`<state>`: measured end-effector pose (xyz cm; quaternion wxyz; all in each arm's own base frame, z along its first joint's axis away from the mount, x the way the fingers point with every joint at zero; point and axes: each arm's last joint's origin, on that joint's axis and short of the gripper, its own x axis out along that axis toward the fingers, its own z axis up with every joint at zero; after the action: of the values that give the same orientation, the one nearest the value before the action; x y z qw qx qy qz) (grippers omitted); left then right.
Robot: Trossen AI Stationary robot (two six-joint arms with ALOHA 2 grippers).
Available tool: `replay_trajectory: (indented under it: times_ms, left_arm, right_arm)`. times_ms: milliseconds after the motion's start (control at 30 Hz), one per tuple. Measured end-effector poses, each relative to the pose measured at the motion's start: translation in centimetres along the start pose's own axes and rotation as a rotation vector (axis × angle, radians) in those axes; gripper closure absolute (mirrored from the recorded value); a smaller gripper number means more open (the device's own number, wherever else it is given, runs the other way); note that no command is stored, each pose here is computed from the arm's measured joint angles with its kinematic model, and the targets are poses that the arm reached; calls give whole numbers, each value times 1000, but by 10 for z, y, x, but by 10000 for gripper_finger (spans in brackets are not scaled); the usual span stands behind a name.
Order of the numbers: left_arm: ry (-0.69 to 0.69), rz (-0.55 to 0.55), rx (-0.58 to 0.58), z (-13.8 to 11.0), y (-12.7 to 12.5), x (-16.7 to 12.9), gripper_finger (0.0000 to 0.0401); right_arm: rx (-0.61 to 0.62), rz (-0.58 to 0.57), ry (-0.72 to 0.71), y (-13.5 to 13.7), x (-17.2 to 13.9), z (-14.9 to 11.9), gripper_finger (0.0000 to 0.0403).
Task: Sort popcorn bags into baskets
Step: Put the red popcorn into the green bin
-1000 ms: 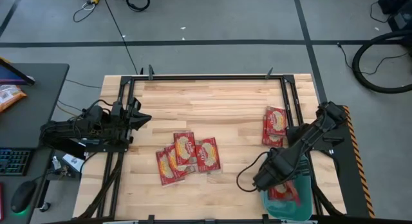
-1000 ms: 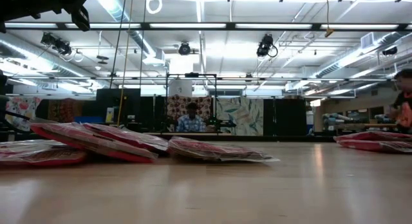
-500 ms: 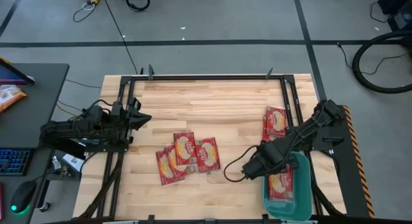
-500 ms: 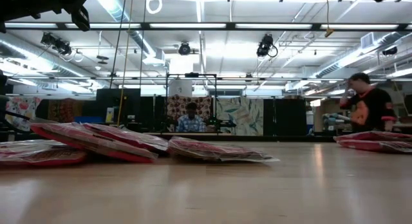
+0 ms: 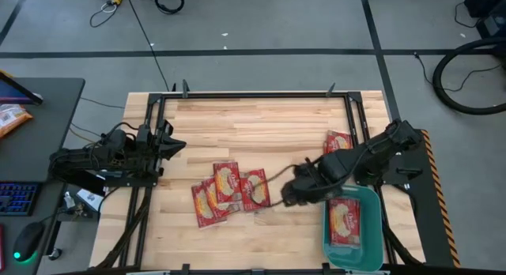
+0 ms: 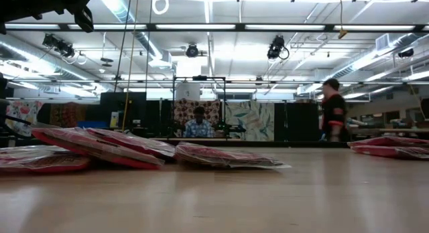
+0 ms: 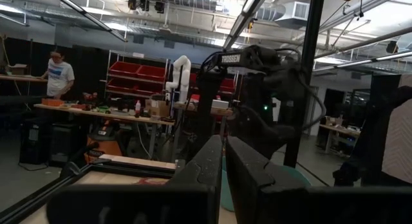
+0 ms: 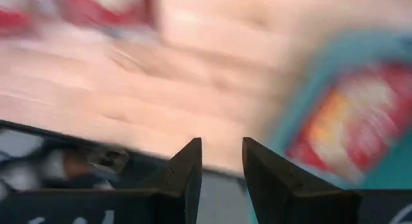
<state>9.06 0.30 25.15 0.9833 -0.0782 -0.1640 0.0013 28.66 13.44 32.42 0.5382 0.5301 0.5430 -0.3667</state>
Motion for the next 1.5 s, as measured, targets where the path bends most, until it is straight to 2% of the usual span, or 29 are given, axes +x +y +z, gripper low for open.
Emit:
replay_trajectory:
  times_ms: [167, 333, 467, 600, 767, 900, 1133, 1333, 1500]
  left_arm:
    - [0, 0, 0, 0, 0, 0, 374]
    - [-1, 0, 0, 0, 0, 0, 374]
    - [-1, 0, 0, 0, 0, 0, 374]
    - [0, 0, 0, 0, 0, 0, 374]
    - [0, 0, 0, 0, 0, 0, 374]
    - [0, 0, 0, 0, 0, 0, 374]
    - [0, 0, 0, 0, 0, 0, 374]
    - [0, 0, 0, 0, 0, 0, 374]
    - [0, 0, 0, 0, 0, 0, 374]
  right_arm:
    - [-188, 113, -173, 18, 4, 21, 287]
    - [-463, 178, -336, 45, 20, 39, 287]
    - [-661, 232, -391, 72, 42, 50, 287]
    - [-741, 270, -379, 90, 63, 64, 287]
    - [-736, 260, -316, 97, 79, 83, 287]
    - [-701, 199, -300, 91, 80, 92, 288]
    - [-552, -82, -339, 64, 76, 116, 289]
    - [-435, -280, -343, 44, 70, 138, 289]
    - [-387, -415, -299, 27, 62, 164, 289]
